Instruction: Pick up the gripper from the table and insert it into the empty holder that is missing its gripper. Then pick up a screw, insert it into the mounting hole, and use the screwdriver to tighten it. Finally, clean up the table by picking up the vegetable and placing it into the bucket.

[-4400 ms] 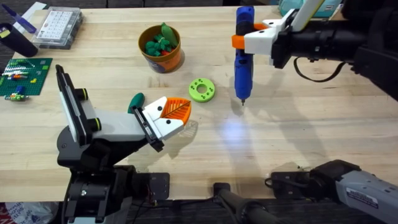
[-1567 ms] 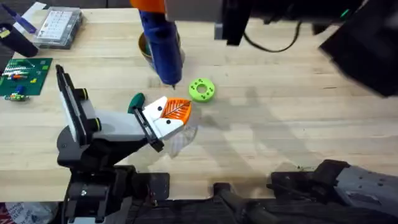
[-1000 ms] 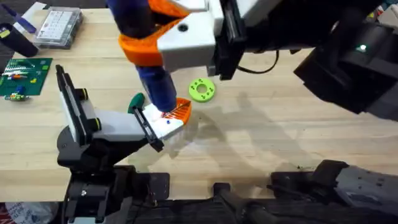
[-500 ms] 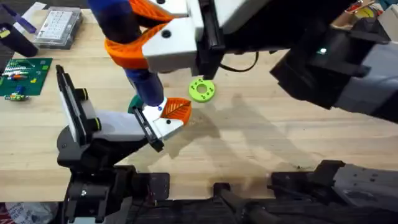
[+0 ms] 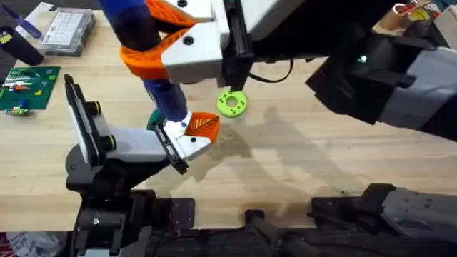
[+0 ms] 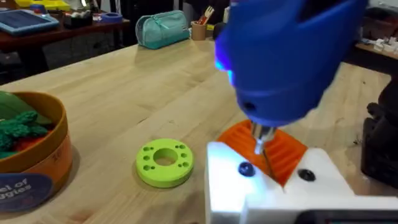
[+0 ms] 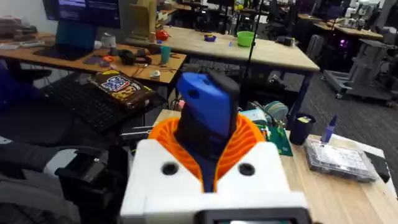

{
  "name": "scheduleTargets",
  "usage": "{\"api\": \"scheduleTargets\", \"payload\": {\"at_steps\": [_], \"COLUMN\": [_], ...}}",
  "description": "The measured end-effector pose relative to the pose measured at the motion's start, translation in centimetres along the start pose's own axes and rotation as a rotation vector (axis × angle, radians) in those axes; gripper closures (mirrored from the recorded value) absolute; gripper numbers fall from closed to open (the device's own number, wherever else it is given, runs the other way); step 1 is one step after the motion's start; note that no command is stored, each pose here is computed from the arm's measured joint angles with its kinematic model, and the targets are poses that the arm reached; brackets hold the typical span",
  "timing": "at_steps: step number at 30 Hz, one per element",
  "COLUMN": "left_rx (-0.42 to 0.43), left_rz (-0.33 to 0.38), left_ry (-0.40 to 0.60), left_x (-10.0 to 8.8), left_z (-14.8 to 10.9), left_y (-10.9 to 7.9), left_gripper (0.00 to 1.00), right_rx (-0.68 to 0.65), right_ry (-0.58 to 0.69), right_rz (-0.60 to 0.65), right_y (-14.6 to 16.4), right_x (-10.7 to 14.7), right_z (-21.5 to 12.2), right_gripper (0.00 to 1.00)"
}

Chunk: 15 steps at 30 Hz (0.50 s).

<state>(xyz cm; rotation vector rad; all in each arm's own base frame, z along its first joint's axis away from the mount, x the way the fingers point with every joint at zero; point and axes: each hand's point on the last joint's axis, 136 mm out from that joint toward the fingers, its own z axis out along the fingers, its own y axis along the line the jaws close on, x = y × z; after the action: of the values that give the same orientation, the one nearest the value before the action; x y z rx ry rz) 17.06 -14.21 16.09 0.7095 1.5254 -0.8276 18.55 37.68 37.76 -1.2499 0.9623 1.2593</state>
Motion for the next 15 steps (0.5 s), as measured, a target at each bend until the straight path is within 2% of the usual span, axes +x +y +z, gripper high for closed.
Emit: {"api": "scheduleTargets", "payload": {"at_steps": [15], "left_rx": [0.000], "left_rz": [0.000], "left_ry": [0.000], "left_x": [0.00], "left_z": [0.00], "left_y": [0.00], "left_gripper": [0.988], "right_rx": [0.001], "right_ry": [0.016], "right_rz": [0.020], "right_y": [-0.04], "right_x": [0.52], "right_z": [0.02], "right_gripper": [0.946]}}
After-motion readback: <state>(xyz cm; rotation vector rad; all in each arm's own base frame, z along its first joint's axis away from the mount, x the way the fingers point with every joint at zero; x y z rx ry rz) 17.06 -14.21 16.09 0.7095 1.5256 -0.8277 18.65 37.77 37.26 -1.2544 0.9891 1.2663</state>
